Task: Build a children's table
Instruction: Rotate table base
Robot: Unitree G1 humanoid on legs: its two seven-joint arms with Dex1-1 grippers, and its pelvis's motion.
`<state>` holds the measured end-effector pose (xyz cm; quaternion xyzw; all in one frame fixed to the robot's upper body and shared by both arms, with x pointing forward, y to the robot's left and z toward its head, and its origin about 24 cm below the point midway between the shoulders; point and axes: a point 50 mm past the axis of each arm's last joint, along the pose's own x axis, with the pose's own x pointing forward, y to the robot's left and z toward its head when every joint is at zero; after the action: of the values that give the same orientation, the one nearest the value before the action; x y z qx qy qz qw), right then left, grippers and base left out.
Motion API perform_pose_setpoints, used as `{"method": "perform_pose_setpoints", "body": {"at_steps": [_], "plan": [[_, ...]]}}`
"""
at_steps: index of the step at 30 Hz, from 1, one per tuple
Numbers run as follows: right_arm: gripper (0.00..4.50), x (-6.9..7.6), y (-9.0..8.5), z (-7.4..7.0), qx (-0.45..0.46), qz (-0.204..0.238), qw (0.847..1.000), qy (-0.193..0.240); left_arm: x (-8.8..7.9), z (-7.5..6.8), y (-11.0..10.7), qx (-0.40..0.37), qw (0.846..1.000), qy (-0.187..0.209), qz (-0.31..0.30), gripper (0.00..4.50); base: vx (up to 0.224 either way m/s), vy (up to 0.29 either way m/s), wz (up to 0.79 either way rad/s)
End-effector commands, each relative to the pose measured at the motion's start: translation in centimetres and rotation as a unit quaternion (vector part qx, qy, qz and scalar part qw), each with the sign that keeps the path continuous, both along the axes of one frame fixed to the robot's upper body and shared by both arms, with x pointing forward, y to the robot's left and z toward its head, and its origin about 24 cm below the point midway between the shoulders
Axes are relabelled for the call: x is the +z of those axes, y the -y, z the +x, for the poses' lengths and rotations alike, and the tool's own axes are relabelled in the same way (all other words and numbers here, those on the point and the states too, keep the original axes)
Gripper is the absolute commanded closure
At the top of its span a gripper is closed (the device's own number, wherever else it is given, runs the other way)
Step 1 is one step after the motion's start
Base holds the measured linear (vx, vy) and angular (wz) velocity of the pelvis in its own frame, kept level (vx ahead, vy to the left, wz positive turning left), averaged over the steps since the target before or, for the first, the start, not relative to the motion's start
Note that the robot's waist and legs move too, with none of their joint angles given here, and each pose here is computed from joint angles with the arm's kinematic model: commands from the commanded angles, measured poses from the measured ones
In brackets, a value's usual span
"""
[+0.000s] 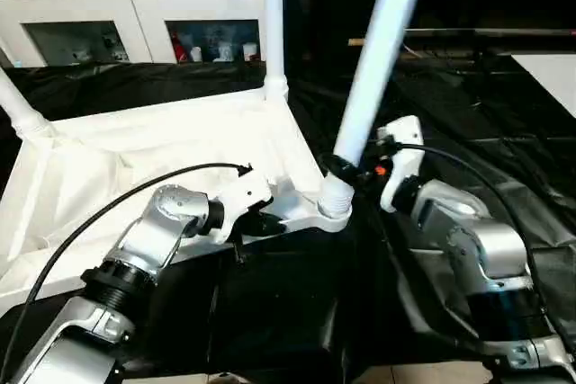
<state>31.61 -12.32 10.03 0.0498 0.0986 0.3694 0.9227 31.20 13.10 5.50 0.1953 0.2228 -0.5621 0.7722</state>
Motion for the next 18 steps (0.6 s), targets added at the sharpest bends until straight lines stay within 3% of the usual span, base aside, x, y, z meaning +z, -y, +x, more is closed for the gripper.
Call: {"method": "perform_pose_setpoints", "body": {"at_steps": [1, 12, 18], "plan": [[2.66, 0.2, -0.2, 0.4, 0.011, -0.017, 1.000, 0.007, -0.8, -0.5, 0.2, -0.004, 1.000, -0.005, 0.011, 4.50, 0.000, 0.000, 0.00], [2.66, -0.9, 0.2, 0.3, 0.028, -0.052, 0.998, -0.025, -0.7, -0.1, 0.1, 0.003, 1.000, 0.006, 0.020, 4.50, 0.000, 0.000, 0.00], [2.66, -1.2, 0.0, 0.9, 0.026, -0.031, 0.999, -0.034, -0.7, 0.0, 0.0, 0.004, 1.000, 0.007, 0.020, 4.50, 0.000, 0.000, 0.00]]}}
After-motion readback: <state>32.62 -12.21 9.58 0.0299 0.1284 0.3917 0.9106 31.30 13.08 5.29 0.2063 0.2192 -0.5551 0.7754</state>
